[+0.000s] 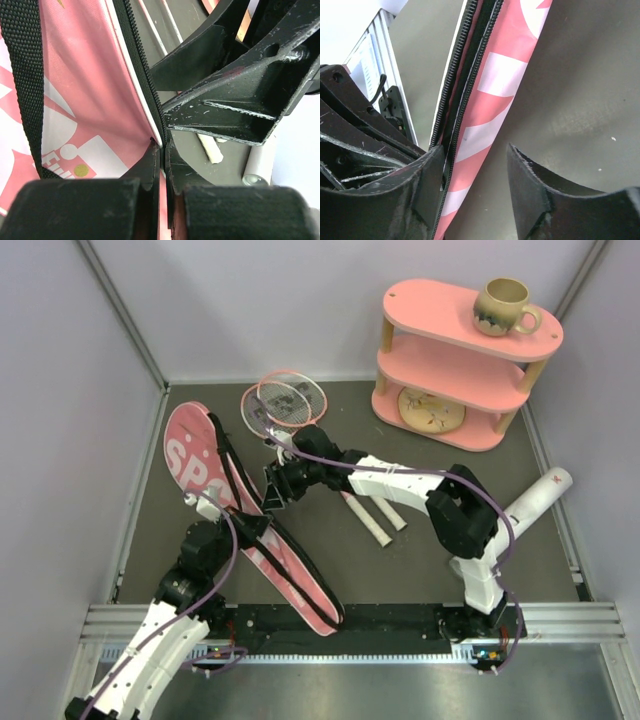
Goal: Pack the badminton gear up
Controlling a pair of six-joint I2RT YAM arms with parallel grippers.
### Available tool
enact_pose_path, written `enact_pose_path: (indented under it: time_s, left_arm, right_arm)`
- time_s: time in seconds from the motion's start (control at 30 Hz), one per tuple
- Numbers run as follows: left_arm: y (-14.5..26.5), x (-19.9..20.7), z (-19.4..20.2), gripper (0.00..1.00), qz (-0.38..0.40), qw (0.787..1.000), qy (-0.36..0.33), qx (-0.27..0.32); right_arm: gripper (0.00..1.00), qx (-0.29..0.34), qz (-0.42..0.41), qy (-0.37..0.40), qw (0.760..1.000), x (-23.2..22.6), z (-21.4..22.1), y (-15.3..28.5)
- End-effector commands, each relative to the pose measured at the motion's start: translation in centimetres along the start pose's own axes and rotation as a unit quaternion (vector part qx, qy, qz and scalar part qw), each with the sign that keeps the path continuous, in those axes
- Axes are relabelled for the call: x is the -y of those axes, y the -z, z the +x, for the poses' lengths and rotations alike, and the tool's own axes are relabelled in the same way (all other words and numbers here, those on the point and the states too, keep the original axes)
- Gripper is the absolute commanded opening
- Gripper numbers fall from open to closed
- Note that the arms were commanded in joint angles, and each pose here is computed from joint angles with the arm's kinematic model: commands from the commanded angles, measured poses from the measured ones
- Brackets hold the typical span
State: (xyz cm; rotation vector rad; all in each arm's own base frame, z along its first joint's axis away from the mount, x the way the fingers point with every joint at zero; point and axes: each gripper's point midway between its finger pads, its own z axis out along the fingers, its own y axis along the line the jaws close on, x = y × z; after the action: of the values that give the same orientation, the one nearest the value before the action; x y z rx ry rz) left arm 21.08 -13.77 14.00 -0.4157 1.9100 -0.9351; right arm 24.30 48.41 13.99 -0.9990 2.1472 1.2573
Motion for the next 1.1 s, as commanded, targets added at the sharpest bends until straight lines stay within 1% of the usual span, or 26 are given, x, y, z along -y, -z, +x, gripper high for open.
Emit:
enact_pose_path:
  time_s: [0.0, 0.17, 0.23, 0.27, 0.3, 0.33, 0.37, 0.43, 0.5, 0.57, 0.6, 0.63, 0.67, 0.7, 0.73, 0.77, 0.8, 0.83, 0.87, 0.9, 0.93, 1.0, 1.03, 1.07]
  left_arm:
    - [0.0, 3.5, -1.8, 0.0, 0.075, 0.997, -0.019, 0.03]
    - [-0.1, 3.9, -1.3, 0.0, 0.085, 0.996, -0.02, 0.014]
    - [-0.2, 4.0, -1.2, 0.0, 0.087, 0.996, -0.021, 0.011]
    - [-0.2, 4.0, -1.3, 0.0, 0.087, 0.996, -0.022, 0.011]
    - [-0.2, 4.0, -1.3, 0.0, 0.086, 0.996, -0.024, 0.011]
    - [-0.2, 4.1, -1.4, 0.0, 0.087, 0.996, -0.025, 0.014]
    - [-0.1, 4.2, -1.5, 0.0, 0.088, 0.996, -0.026, 0.015]
    - [0.0, 4.3, -1.7, 0.0, 0.086, 0.996, -0.032, 0.017]
    - [0.2, 4.2, -1.8, 0.0, 0.08, 0.996, -0.037, 0.015]
    - [0.4, 4.0, -2.2, 0.0, 0.069, 0.997, -0.036, 0.023]
    - [0.4, 3.3, -2.0, 0.0, 0.05, 0.998, -0.031, 0.017]
    - [0.7, 3.3, -2.2, 0.09, 0.043, 0.999, -0.026, 0.02]
    - [0.9, 3.0, -2.5, 0.16, 0.033, 0.999, -0.026, 0.028]
    - [1.2, 2.5, -2.3, 0.23, 0.019, 0.999, -0.022, 0.023]
    - [1.4, 2.5, -2.6, 0.38, 0.014, 0.999, -0.021, 0.028]
    - [1.8, 2.5, -3.1, 0.44, 0.013, 0.999, -0.019, 0.04]
    - [2.2, 1.3, -3.9, 0.56, -0.025, 0.998, -0.002, 0.062]
    - [2.6, 1.6, -4.8, 0.64, -0.03, 0.996, 0.006, 0.079]
    - [2.9, 0.7, -5.8, 0.65, -0.06, 0.992, 0.025, 0.107]
    - [3.1, -0.1, -5.9, 0.66, -0.084, 0.99, 0.032, 0.11]
    - [3.3, -0.2, -6.6, 0.7, -0.103, 0.987, 0.04, 0.118]
    - [3.5, -0.8, -7.8, 0.7, -0.144, 0.978, 0.058, 0.139]
    - [3.5, -1.2, -7.9, 0.7, -0.178, 0.974, 0.062, 0.127]
    - [3.4, -1.2, -8.2, 0.7, -0.194, 0.971, 0.064, 0.125]
  right_arm:
    - [0.49, -0.007, -0.071, 0.014, 0.997, -4.0, -0.1, -2.6]
    - [0.48, 0.014, -0.081, 0.023, 0.996, -4.8, -1.9, -3.4]
    - [0.46, 0.016, -0.086, 0.022, 0.996, -5.0, -2.2, -3.8]
    - [0.43, 0.019, -0.085, 0.023, 0.996, -5.0, -2.4, -3.8]
    - [0.32, 0.019, -0.085, 0.022, 0.996, -4.9, -2.4, -3.9]
    - [0.25, 0.021, -0.086, 0.023, 0.996, -5.1, -2.4, -3.7]
    - [0.12, 0.022, -0.088, 0.025, 0.996, -5.1, -2.4, -3.6]
    - [0.0, 0.032, -0.09, 0.031, 0.995, -5.4, -2.7, -3.2]
    - [0.0, 0.044, -0.07, 0.038, 0.996, -5.0, -3.1, -2.8]
    - [0.0, 0.063, -0.048, 0.046, 0.996, -5.0, -3.6, -1.5]
    - [0.0, 0.084, -0.023, 0.047, 0.995, -4.4, -4.3, -1.1]
    - [0.0, 0.088, -0.01, 0.046, 0.995, -4.0, -4.0, -0.6]
    - [0.0, 0.1, -0.007, 0.051, 0.994, -4.4, -4.5, 0.2]
    - [0.0, 0.106, -0.001, 0.051, 0.993, -4.3, -4.8, 0.4]
    - [0.0, 0.106, 0.001, 0.05, 0.993, -4.3, -4.6, 0.6]
    - [0.0, 0.108, 0.0, 0.049, 0.993, -4.4, -4.6, 0.7]
    - [0.0, 0.107, 0.0, 0.046, 0.993, -4.3, -4.4, 0.7]
    - [0.0, 0.107, 0.002, 0.044, 0.993, -4.2, -4.3, 0.7]
    - [0.0, 0.107, 0.004, 0.045, 0.993, -4.2, -4.3, 0.7]
    - [0.0, 0.106, 0.005, 0.044, 0.993, -4.1, -4.2, 0.7]
    - [0.0, 0.108, 0.006, 0.045, 0.993, -4.1, -4.3, 0.7]
    - [0.0, 0.111, 0.008, 0.045, 0.993, -4.1, -4.5, 1.0]
    - [0.0, 0.111, 0.008, 0.046, 0.993, -4.2, -4.5, 0.9]
    - [0.0, 0.112, 0.008, 0.047, 0.993, -4.2, -4.5, 1.0]
